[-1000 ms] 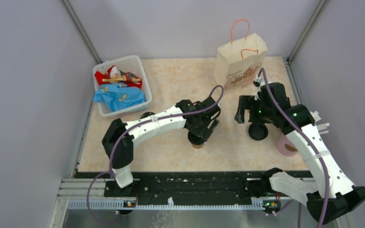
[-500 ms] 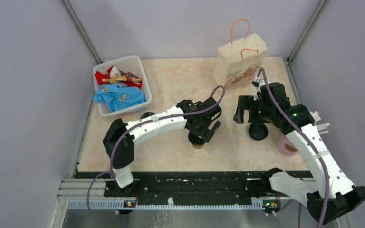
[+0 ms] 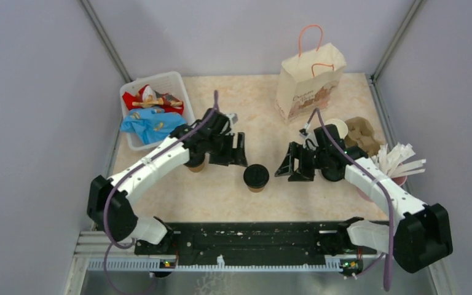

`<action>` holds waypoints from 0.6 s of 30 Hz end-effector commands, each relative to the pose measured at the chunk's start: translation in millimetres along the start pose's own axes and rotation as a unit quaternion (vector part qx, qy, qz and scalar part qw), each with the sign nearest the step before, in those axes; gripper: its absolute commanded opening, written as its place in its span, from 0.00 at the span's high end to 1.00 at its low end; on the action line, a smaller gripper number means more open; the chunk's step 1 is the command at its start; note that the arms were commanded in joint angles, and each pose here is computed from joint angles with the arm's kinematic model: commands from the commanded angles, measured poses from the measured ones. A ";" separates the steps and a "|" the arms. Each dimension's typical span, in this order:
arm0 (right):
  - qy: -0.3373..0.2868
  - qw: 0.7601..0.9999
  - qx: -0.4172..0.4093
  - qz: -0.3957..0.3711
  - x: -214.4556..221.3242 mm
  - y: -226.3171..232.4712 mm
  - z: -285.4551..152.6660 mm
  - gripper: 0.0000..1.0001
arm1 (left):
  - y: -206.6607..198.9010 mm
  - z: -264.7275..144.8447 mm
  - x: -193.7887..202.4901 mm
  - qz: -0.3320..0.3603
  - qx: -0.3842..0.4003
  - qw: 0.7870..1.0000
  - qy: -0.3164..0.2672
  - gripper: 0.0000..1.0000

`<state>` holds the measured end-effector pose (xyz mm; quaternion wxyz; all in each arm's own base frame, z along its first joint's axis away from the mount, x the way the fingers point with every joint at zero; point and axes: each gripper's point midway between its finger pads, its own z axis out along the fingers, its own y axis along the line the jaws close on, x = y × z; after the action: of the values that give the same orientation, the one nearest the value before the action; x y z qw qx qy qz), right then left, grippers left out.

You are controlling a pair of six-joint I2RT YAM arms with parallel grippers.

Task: Pack the takeout coffee

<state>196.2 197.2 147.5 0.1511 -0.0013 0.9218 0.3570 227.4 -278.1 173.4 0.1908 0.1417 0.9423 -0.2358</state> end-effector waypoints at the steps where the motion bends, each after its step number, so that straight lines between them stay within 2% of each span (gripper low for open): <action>1: 0.012 0.989 -0.145 0.021 -2.7 44.7 15.2 0.35 | -15.4 -8.5 0.3 -0.093 0.151 0.984 -0.017 0.21; 4: 0.030 0.988 -0.146 0.028 4.7 36.3 30.1 0.42 | -13.9 -3.7 3.3 -0.111 0.173 0.979 -0.004 0.24; 6: 0.029 0.989 -0.141 0.025 4.2 31.7 35.0 0.45 | -12.9 2.8 5.7 -0.117 0.181 0.976 0.014 0.29; 9: 0.032 0.990 -0.136 0.030 5.5 24.8 43.3 0.53 | -8.9 14.0 7.5 -0.128 0.177 0.975 0.029 0.34; 18: 0.039 0.989 -0.137 0.042 5.3 15.6 60.0 0.67 | 3.3 29.7 10.7 -0.134 0.147 0.979 0.048 0.46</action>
<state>199.7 241.1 110.9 0.0831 0.0191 0.8800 0.4673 221.3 -282.8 139.8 0.0856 0.0431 0.9208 -0.3781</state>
